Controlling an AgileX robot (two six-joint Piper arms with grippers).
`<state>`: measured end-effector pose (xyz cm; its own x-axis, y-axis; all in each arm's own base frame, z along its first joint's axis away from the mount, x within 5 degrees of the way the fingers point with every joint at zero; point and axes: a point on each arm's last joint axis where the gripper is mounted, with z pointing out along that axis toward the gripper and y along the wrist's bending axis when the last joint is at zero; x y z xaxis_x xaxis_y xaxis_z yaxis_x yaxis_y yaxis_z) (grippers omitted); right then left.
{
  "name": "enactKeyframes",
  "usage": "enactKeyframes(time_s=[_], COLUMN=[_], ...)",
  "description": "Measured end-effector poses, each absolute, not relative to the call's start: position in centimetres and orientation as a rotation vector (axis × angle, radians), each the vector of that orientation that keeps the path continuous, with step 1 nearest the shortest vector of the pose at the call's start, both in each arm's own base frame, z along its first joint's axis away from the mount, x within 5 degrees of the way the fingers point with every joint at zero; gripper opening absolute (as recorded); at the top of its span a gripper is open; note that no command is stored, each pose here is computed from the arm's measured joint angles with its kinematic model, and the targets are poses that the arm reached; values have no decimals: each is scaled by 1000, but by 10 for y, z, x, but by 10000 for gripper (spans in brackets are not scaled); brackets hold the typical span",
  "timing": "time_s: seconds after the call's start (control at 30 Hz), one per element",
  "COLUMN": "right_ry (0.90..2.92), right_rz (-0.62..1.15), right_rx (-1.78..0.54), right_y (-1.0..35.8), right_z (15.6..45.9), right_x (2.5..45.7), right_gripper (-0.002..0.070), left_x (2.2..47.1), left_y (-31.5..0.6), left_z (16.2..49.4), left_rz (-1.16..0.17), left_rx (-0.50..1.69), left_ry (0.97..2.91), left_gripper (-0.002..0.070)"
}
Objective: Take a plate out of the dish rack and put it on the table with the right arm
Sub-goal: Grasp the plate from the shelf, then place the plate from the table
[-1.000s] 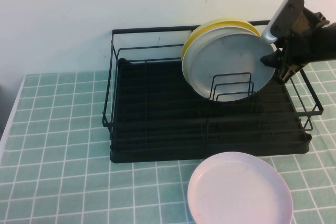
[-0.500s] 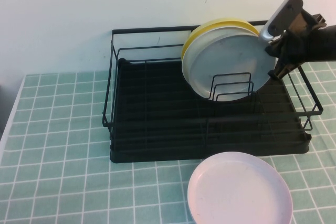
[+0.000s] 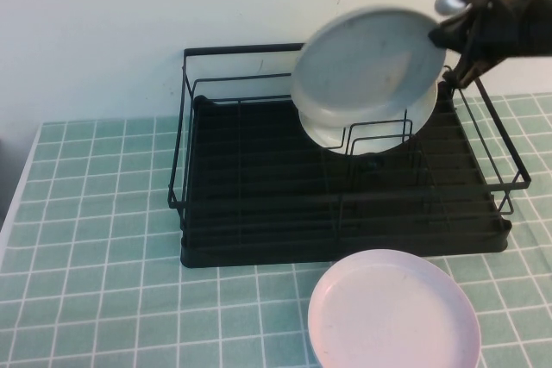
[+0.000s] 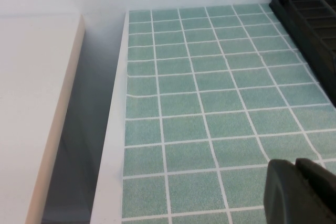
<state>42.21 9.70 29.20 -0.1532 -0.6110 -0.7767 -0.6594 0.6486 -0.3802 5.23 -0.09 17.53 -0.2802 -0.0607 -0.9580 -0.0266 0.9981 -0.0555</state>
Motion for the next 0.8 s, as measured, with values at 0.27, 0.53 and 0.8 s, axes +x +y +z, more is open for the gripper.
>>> enactKeyframes(time_s=[0.27,0.53,0.8], right_ry=[1765,1964,2379], right_rz=[245,471,528], right_rx=[-920,-965,-1010], right_y=[100,95,84], right_z=[373,417,381], right_x=[367,286,259], right_gripper=[10,10,10], left_x=[52,52,52], left_y=[-1,-1,-1], left_z=[175,175,175], left_rz=[-33,-33,-33], left_rx=[-63,-63,-63], left_ry=[1855,1855,1855], left_gripper=[-3,-3,-3])
